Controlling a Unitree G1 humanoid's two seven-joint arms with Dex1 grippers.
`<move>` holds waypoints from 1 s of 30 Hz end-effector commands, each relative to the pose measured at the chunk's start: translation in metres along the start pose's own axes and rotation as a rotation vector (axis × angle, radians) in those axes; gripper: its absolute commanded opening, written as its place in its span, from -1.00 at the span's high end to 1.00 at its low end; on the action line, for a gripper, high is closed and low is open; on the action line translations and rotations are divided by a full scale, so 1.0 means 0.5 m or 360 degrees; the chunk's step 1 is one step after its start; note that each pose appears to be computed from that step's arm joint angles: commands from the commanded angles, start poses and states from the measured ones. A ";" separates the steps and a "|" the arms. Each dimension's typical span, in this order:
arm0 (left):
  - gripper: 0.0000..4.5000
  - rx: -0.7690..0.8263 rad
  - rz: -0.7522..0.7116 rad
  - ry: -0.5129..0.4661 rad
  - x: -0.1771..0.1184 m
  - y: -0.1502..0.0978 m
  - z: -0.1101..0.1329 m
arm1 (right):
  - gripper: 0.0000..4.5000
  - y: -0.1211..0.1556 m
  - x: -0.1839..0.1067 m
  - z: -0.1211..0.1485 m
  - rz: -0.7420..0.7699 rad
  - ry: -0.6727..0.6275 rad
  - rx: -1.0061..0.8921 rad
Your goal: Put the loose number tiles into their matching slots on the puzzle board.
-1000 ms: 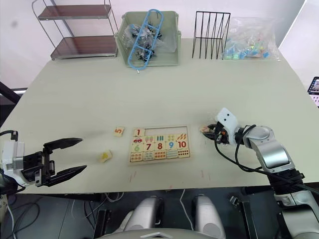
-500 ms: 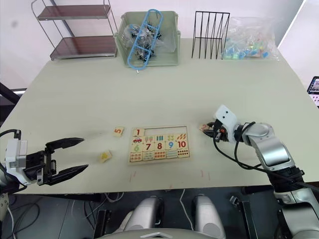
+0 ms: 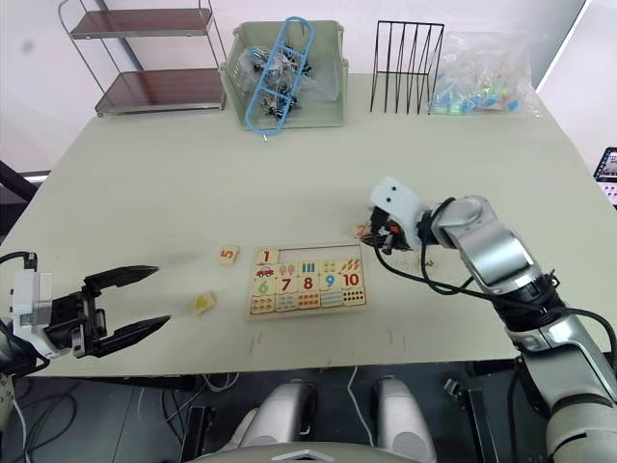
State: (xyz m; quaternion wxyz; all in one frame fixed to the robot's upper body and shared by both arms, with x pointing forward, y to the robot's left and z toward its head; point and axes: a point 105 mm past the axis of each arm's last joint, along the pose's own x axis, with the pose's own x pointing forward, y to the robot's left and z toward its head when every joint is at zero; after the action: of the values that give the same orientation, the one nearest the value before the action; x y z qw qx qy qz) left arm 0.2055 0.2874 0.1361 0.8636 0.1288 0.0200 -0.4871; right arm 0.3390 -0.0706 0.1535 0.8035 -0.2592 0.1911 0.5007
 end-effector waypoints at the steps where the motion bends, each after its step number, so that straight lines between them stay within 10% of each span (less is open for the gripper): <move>1: -1.00 0.0059 0.0044 0.0005 -0.019 0.005 0.016 | 0.63 0.003 0.009 0.046 0.0034 0.0000 -0.0048; 30: -1.00 0.0029 0.0055 0.0004 -0.019 -0.007 0.000 | 0.63 0.101 0.155 0.172 0.0409 0.0290 -0.0403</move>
State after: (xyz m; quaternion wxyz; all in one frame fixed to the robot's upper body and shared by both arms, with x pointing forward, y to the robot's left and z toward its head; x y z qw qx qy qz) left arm 0.1982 0.2936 0.1326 0.8709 0.1279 0.0256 -0.4738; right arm 0.3318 0.0478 0.1582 0.6796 -0.3594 0.2491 0.5891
